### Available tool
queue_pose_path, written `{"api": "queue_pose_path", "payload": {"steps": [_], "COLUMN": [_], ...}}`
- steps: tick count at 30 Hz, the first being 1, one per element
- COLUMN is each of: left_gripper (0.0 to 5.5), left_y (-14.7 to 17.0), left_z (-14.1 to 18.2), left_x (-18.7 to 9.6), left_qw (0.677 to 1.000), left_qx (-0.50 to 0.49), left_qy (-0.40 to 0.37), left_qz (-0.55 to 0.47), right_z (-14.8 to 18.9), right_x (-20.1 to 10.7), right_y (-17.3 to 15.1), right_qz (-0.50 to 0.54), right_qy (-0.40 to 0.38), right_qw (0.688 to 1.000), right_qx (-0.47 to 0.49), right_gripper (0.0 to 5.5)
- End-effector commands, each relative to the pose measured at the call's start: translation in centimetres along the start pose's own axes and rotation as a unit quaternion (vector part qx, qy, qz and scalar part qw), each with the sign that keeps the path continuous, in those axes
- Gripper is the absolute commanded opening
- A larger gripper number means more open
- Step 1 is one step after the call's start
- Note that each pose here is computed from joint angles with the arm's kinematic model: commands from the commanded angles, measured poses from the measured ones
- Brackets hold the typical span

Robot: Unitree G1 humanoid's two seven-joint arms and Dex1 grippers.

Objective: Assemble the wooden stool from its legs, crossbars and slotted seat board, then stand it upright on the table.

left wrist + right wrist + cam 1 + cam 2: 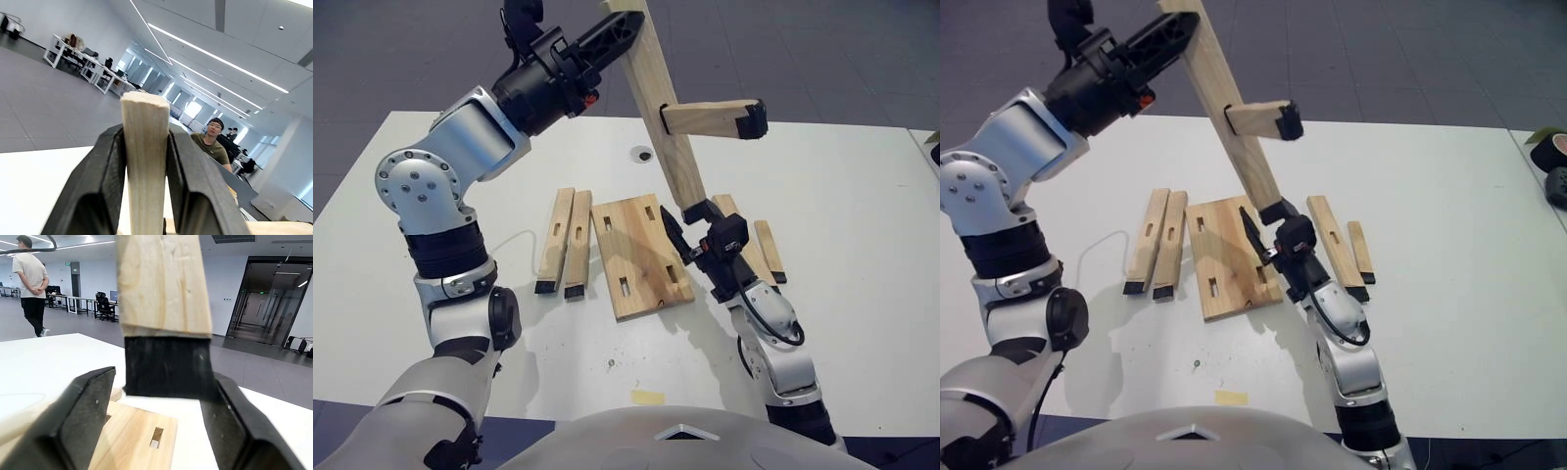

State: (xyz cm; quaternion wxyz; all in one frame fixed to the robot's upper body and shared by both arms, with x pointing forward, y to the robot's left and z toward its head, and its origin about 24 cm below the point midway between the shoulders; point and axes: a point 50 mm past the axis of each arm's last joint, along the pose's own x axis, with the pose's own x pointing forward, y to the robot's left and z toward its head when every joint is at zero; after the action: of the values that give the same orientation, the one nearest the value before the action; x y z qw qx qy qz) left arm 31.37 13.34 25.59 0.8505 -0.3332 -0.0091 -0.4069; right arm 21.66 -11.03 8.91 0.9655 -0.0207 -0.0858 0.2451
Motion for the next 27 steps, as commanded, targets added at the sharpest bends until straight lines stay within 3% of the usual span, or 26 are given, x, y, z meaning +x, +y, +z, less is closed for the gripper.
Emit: {"api": "queue_pose_path", "payload": {"steps": [1, 6, 12, 16, 21, 27], "left_gripper": [1.06, 1.06, 1.06, 1.06, 1.06, 1.06], "left_y": [0.5, 2.0, 4.0, 4.1, 4.2, 4.2], "left_z": [2.5, 4.2, 4.1, 3.2, 1.7, 0.0], "left_x": [0.1, -1.0, -4.3, -5.3, -7.0, -8.4], "left_qw": [0.996, 0.987, 0.98, 0.98, 0.982, 0.981], "left_qx": [0.014, 0.022, 0.048, 0.068, 0.081, 0.095], "left_qy": [-0.079, -0.128, -0.113, -0.096, -0.067, -0.043], "left_qz": [0.031, 0.091, 0.158, 0.163, 0.155, 0.165], "right_z": [-0.8, -2.1, -5.8, -6.8, -5.6, -5.2], "right_x": [-0.1, -0.7, -3.5, -4.5, -3.8, -4.1], "right_y": [-0.5, -1.6, -3.5, -1.7, 1.8, 2.3], "right_qz": [-0.012, -0.045, -0.094, -0.03, 0.047, 0.053], "right_qy": [0.027, 0.083, 0.248, 0.301, 0.252, 0.228], "right_qw": [1.0, 0.995, 0.961, 0.951, 0.966, 0.971], "right_qx": [0.0, -0.028, -0.072, -0.058, 0.013, 0.043], "right_gripper": [3.62, 4.37, 5.37, 5.4, 5.4, 5.4]}}
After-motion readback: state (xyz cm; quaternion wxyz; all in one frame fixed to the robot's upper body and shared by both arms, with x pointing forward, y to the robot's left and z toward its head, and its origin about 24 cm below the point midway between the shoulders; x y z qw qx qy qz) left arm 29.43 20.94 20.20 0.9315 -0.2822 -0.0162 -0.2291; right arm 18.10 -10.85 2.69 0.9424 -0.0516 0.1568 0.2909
